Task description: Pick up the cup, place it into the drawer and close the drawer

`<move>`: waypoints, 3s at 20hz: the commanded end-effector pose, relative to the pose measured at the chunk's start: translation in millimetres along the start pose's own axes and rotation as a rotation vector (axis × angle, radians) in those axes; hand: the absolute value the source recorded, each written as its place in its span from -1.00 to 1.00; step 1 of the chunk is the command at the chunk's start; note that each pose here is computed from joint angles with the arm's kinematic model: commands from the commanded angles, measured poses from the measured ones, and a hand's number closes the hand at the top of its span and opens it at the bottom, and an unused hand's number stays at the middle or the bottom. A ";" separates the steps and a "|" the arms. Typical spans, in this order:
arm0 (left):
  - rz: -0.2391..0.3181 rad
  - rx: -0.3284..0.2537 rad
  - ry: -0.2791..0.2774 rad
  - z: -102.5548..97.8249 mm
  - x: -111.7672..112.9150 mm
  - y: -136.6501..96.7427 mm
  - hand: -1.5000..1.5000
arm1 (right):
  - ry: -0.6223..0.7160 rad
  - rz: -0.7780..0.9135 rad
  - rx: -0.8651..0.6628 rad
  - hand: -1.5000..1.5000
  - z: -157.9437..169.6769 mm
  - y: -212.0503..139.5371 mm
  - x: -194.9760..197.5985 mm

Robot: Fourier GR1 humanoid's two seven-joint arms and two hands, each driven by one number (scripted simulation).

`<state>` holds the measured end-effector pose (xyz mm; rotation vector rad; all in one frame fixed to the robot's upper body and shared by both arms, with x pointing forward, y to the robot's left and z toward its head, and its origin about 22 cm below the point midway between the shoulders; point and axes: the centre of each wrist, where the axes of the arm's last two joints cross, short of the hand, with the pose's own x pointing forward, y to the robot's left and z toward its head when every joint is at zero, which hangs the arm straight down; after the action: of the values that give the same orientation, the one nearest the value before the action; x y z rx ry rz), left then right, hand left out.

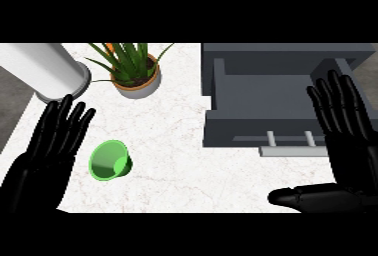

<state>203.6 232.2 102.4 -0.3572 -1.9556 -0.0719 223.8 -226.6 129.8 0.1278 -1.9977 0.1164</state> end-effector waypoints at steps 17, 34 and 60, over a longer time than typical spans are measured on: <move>-0.052 0.064 0.131 40.1 -51.9 23.5 -1.00 | -0.035 -0.004 -0.004 -1.00 9.8 -5.1 5.8; -0.091 0.156 0.214 54.0 -118.9 76.1 -1.00 | -0.016 0.005 -0.005 -1.00 -0.4 -10.0 4.9; -0.102 0.202 0.256 83.0 -192.9 107.8 -1.00 | -0.016 -0.014 0.022 -1.00 -0.7 9.7 11.2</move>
<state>224.1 311.8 -114.5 -0.1015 -1.7079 0.0146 223.6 -228.4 144.1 0.1566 -2.0027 0.1409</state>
